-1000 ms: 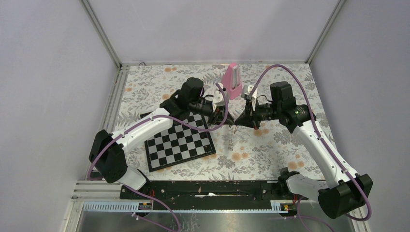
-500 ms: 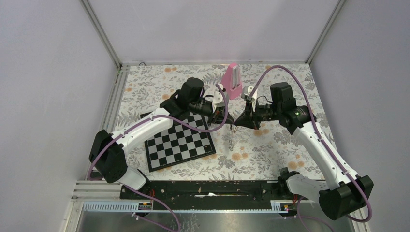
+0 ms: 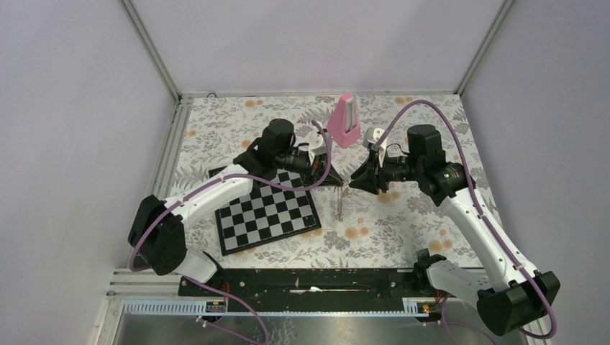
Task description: Put the keys on the keyring
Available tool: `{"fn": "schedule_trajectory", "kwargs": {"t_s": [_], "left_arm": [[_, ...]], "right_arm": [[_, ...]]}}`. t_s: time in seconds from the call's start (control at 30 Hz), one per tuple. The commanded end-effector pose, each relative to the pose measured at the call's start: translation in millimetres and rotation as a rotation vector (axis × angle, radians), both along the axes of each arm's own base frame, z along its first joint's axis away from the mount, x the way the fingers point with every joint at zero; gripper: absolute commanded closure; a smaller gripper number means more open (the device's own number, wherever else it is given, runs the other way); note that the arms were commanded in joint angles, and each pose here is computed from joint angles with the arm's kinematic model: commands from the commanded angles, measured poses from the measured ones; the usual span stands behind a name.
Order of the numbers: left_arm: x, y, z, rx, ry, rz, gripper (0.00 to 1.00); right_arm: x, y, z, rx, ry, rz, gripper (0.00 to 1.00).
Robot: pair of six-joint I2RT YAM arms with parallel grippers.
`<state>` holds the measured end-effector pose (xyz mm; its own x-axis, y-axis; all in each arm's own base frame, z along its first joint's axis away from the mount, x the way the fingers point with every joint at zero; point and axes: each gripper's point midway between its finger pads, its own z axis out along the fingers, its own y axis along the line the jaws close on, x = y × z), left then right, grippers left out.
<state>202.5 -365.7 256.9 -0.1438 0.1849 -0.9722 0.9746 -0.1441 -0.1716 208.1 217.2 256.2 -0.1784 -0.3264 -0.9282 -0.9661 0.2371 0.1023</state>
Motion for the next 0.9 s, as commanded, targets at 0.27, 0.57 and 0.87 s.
{"fn": "schedule_trajectory", "kwargs": {"t_s": [0.27,0.57,0.87], "left_arm": [[-9,2,43,-0.132,-0.074,-0.045,1.0],[-7,6,43,-0.144,-0.083,-0.047,1.0],[-10,9,50,-0.186,-0.048,-0.059,1.0]], "right_arm": [[2,8,0,0.049,0.038,0.003,0.65],[2,6,-7,0.045,0.039,-0.006,0.94],[0,8,-11,0.059,0.065,0.005,0.95]]}}
